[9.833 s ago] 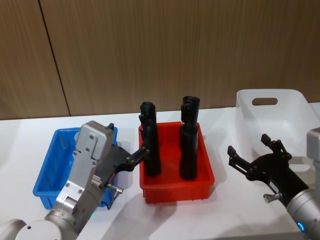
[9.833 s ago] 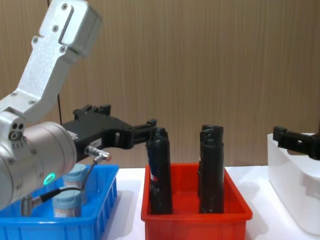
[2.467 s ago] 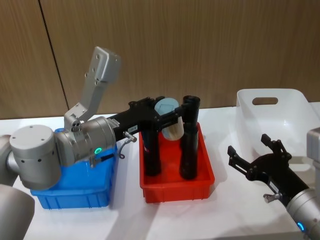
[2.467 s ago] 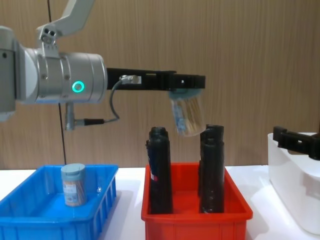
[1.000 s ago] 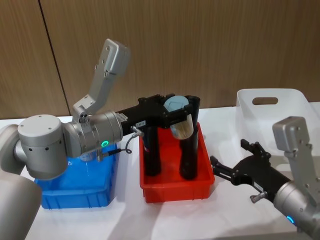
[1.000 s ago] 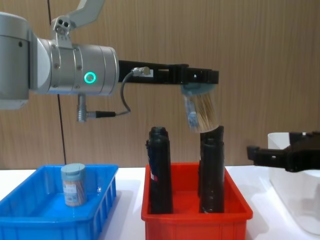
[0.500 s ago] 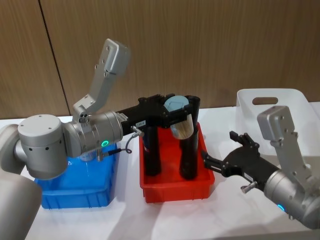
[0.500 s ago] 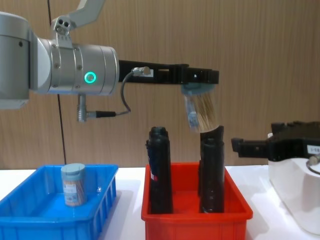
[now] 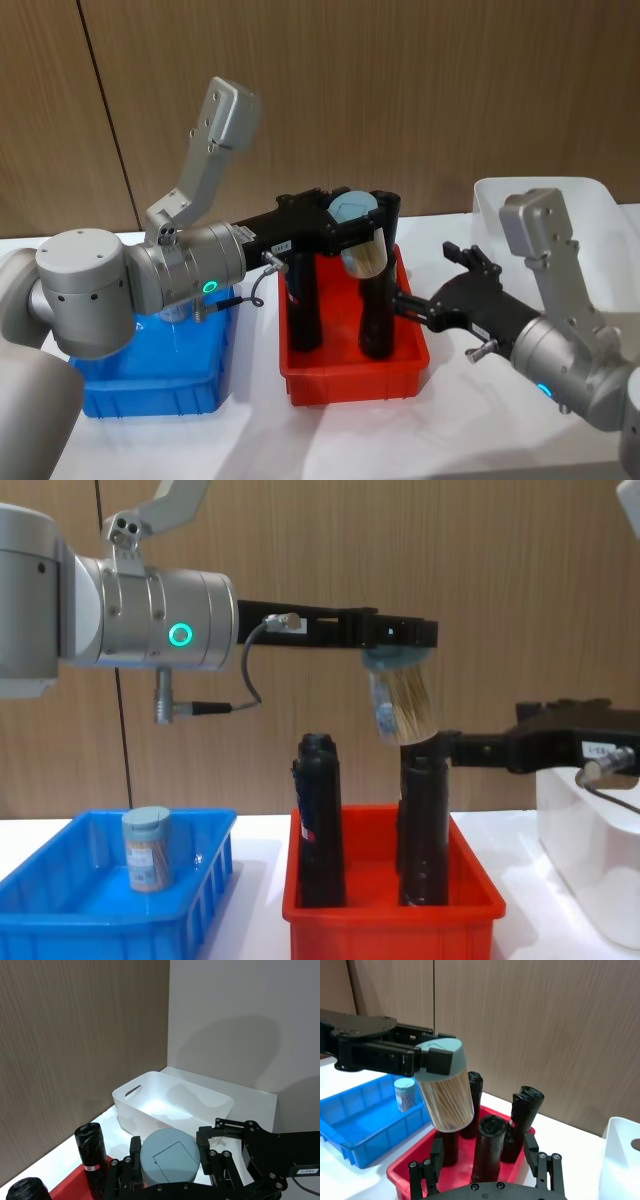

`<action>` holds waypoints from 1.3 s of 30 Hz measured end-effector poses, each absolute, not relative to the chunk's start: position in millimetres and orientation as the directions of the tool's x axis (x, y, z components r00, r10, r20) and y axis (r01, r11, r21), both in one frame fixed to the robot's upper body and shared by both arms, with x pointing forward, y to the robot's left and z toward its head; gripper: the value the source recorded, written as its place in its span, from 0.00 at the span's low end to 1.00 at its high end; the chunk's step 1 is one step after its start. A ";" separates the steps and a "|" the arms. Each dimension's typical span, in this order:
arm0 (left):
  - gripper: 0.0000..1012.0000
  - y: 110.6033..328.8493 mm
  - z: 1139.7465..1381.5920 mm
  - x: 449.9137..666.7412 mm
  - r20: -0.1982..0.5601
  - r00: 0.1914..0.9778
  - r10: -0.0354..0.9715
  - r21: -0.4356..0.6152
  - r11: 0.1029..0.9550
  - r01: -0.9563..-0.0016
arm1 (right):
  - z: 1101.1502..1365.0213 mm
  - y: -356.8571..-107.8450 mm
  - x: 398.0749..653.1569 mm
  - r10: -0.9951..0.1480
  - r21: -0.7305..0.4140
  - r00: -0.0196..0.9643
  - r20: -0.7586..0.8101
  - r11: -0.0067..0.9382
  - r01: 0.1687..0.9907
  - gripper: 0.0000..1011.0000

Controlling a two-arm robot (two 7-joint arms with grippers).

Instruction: Pick the cotton swabs from the blue box and place them into the white box.

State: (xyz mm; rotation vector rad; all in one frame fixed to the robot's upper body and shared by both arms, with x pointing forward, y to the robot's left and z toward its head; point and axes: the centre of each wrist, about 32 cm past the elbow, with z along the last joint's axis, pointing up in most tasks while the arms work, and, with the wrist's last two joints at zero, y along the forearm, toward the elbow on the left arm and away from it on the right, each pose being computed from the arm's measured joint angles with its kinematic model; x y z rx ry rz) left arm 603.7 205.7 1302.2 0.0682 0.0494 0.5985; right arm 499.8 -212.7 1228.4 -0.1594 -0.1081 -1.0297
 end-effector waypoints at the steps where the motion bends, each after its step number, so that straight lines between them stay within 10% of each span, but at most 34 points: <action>1: 0.66 205.7 1302.2 603.7 -0.027 0.825 0.564 0.079 0.824 -0.561 | 1228.8 -212.3 501.0 -0.842 -0.080 0.514 0.162 0.508 0.858 0.99; 39: 0.66 205.7 1302.1 603.7 -0.027 0.825 0.565 0.078 0.824 -0.561 | 1240.6 -190.1 531.8 -0.760 -0.069 0.644 0.084 0.641 0.765 0.99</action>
